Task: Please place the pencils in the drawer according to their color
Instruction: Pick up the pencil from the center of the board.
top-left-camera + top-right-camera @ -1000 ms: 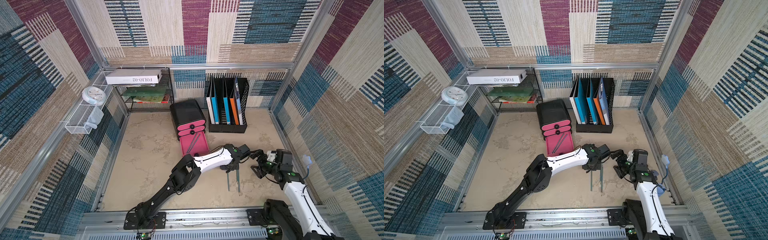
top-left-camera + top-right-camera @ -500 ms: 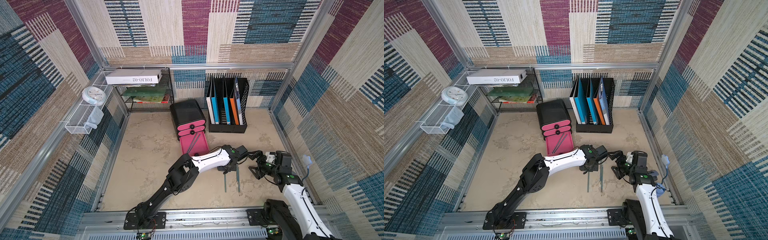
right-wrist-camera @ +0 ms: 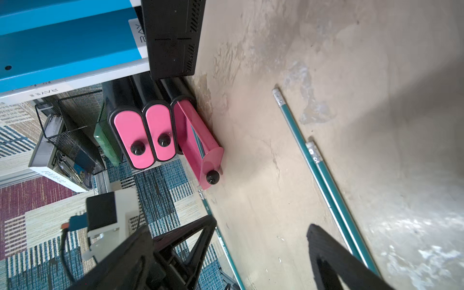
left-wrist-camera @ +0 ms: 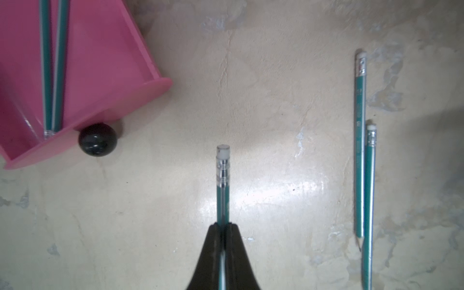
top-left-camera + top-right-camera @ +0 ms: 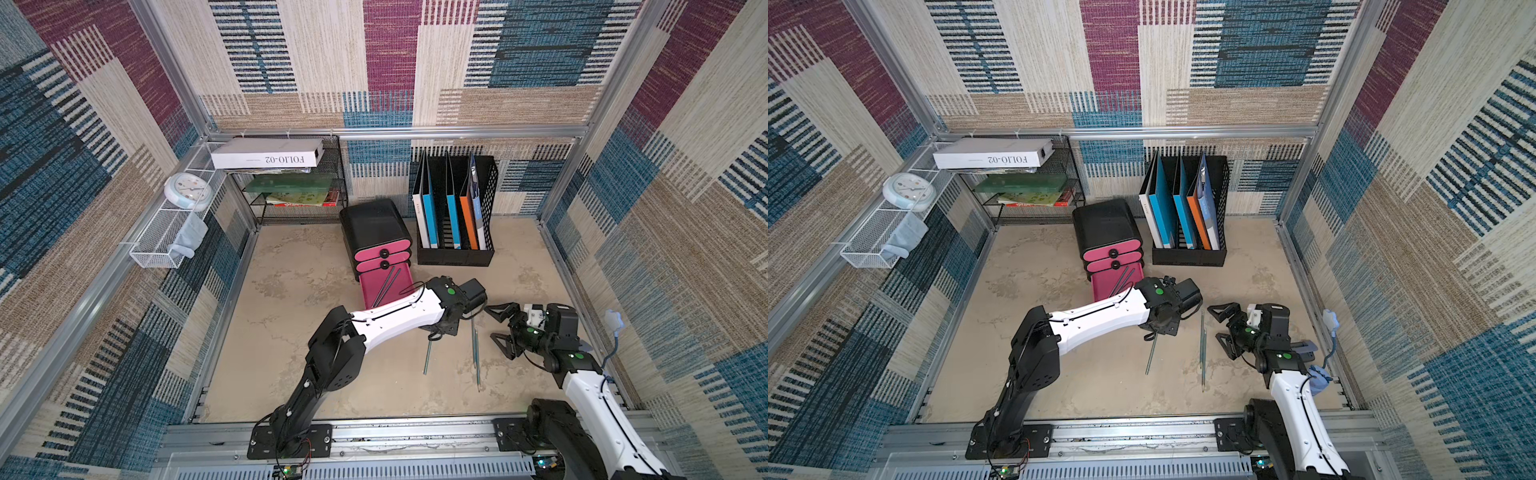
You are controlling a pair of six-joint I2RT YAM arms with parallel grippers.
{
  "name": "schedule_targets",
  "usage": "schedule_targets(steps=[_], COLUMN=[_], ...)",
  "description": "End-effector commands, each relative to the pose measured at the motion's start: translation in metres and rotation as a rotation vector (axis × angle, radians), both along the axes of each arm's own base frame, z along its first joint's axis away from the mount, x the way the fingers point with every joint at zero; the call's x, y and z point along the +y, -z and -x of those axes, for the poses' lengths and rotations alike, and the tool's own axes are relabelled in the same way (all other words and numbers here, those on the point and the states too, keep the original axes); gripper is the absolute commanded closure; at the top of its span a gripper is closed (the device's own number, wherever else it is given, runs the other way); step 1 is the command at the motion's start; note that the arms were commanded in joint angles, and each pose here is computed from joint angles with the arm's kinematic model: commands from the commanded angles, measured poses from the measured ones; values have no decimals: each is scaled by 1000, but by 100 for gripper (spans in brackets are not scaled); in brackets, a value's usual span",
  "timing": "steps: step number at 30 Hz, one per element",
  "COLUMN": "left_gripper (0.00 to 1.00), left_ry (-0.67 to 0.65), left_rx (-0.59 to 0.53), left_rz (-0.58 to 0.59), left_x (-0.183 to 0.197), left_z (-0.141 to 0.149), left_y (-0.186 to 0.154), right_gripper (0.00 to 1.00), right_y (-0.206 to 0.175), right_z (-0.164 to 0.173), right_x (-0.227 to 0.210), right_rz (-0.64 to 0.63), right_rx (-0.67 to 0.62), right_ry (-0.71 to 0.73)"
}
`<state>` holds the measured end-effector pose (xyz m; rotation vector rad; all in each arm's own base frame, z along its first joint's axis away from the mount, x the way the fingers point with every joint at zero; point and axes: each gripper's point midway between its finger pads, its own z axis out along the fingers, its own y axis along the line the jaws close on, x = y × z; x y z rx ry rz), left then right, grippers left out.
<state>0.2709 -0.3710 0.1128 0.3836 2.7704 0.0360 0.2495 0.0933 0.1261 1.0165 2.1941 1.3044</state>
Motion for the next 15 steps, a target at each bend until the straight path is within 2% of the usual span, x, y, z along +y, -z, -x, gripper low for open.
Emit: schedule_targets(steps=[1,9,15], left_gripper=[100,100,100], left_ry=[74,180,260], left_rx=[-98,-230,-341], left_rz=[-68,-70,-74], left_x=[17,51,74], left_z=[-15,-56,-91], left_y=[-22,-57,-68], right_gripper=[1,1,1], right_y=[-9,-12,-15], right_z=[-6,-4,0], right_x=[6,38,47], right_rz=[-6,10,19], right_rx=[-47,-81,-126], right_ry=[-13,-89,-56])
